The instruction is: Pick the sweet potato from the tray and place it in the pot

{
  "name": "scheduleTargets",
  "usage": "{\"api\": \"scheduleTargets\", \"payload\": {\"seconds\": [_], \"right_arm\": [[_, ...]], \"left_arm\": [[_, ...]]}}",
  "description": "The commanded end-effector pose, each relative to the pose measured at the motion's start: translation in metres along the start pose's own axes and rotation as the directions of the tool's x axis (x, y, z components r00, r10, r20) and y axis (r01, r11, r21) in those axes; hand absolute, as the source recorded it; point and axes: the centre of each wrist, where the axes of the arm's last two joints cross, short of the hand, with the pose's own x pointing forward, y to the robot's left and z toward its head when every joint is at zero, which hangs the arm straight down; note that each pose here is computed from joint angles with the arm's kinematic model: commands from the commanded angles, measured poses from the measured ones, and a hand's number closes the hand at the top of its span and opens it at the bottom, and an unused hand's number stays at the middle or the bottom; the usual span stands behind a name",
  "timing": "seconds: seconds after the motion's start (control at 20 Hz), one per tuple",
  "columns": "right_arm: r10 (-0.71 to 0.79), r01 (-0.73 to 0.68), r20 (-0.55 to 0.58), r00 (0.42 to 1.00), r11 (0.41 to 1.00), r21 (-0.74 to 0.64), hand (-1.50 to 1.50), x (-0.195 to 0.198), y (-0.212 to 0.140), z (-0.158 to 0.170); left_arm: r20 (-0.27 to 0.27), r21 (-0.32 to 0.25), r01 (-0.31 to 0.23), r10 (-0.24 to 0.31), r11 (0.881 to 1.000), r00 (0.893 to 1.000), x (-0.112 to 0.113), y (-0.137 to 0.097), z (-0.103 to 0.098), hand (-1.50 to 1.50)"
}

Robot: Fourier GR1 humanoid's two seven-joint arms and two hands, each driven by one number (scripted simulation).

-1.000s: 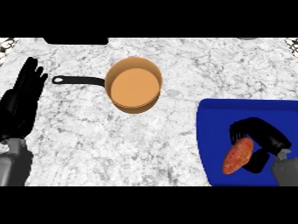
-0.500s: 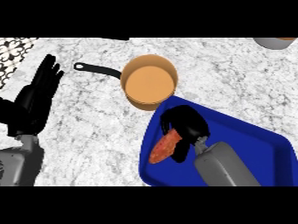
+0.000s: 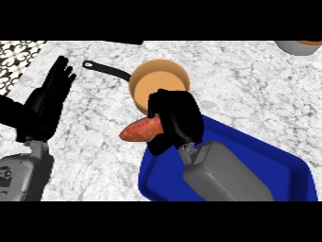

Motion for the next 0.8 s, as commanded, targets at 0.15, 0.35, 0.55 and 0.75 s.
{"api": "scheduleTargets", "payload": {"seconds": [0.15, 0.35, 0.55, 0.75], "right_arm": [[-0.106, 0.073, -0.066, 0.992, 0.921, -0.382, 1.5, 0.067, -0.044, -0.001], [-0.119, 0.041, -0.133, 0.984, 0.875, -0.483, 1.5, 0.097, -0.049, -0.001], [-0.161, 0.042, -0.176, 0.971, 0.843, -0.536, 1.5, 0.112, -0.053, -0.008], [-0.226, 0.091, -0.176, 0.958, 0.824, -0.559, 1.5, 0.129, -0.074, -0.015]], "left_arm": [[-0.008, 0.006, 0.004, -0.004, 1.0, 1.0, 0.001, -0.001, -0.006, 0.0], [-0.021, 0.015, 0.021, -0.02, 1.0, 1.0, -0.011, 0.003, -0.003, 0.0], [-0.007, 0.022, -0.007, 0.007, 1.0, 1.0, -0.007, 0.001, -0.006, 0.0], [0.006, 0.013, 0.02, -0.02, 1.0, 1.0, -0.003, 0.002, -0.011, 0.0]]}}
